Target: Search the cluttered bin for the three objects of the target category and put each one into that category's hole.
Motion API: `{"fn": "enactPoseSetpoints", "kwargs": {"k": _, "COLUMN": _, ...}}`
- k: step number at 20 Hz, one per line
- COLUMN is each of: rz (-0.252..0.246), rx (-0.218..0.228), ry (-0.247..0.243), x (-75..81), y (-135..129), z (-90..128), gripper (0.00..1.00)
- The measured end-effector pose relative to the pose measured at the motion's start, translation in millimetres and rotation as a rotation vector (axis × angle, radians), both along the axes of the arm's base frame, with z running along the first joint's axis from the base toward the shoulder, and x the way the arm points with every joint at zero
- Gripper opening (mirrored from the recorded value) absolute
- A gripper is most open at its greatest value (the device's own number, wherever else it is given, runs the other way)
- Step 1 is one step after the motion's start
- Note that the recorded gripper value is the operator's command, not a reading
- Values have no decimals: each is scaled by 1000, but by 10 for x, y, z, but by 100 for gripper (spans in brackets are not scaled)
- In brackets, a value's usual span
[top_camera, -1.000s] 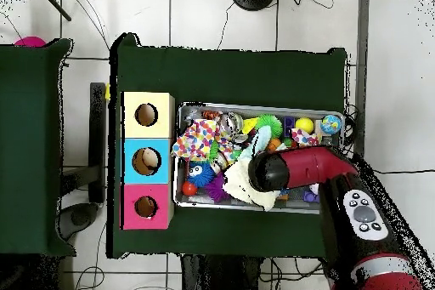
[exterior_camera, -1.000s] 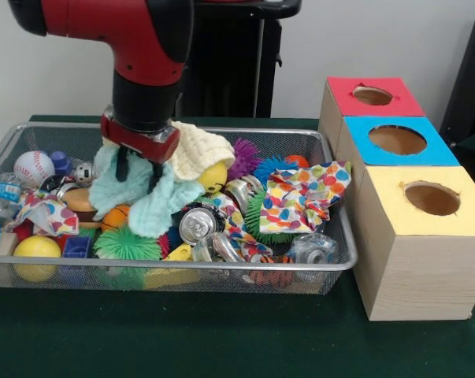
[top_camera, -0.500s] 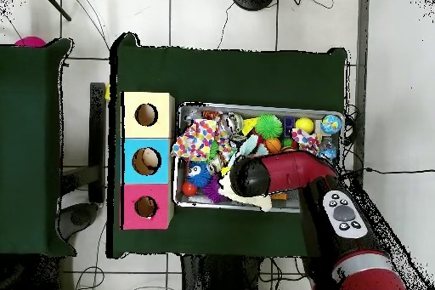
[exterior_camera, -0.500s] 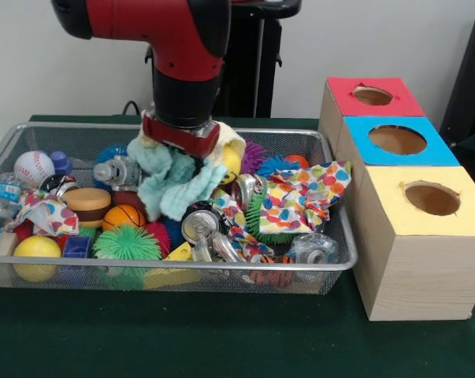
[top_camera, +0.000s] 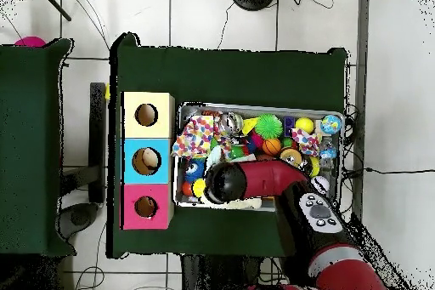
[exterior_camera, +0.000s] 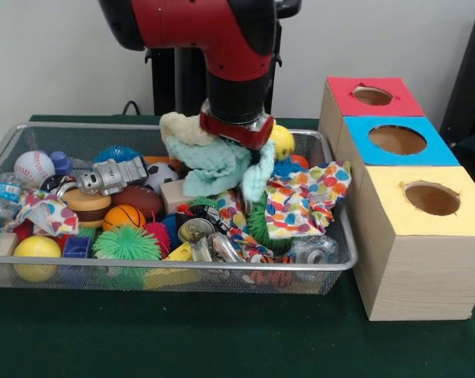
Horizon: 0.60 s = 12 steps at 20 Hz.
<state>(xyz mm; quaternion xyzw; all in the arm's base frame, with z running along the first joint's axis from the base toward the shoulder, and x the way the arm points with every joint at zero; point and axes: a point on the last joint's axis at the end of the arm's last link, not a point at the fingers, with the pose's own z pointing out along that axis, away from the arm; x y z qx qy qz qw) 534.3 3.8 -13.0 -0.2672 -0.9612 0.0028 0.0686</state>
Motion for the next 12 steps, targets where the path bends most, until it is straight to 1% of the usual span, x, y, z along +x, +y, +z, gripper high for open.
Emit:
{"fn": "enactPoseSetpoints", "kwargs": {"k": 2, "rz": -4, "rx": 13, "ry": -5, "x": 7, "y": 131, "z": -12, "gripper": 100}}
{"fn": "enactPoseSetpoints", "kwargs": {"k": 3, "rz": -7, "rx": 25, "ry": -5, "x": 0, "y": 258, "z": -27, "gripper": 100}}
{"fn": "enactPoseSetpoints", "kwargs": {"k": 8, "rz": -20, "rx": 41, "ry": 3, "x": -33, "y": 507, "z": -35, "gripper": 100}}
{"fn": "enactPoseSetpoints", "kwargs": {"k": 12, "rz": -34, "rx": 28, "ry": 6, "x": -41, "y": 556, "z": -26, "gripper": 100}}
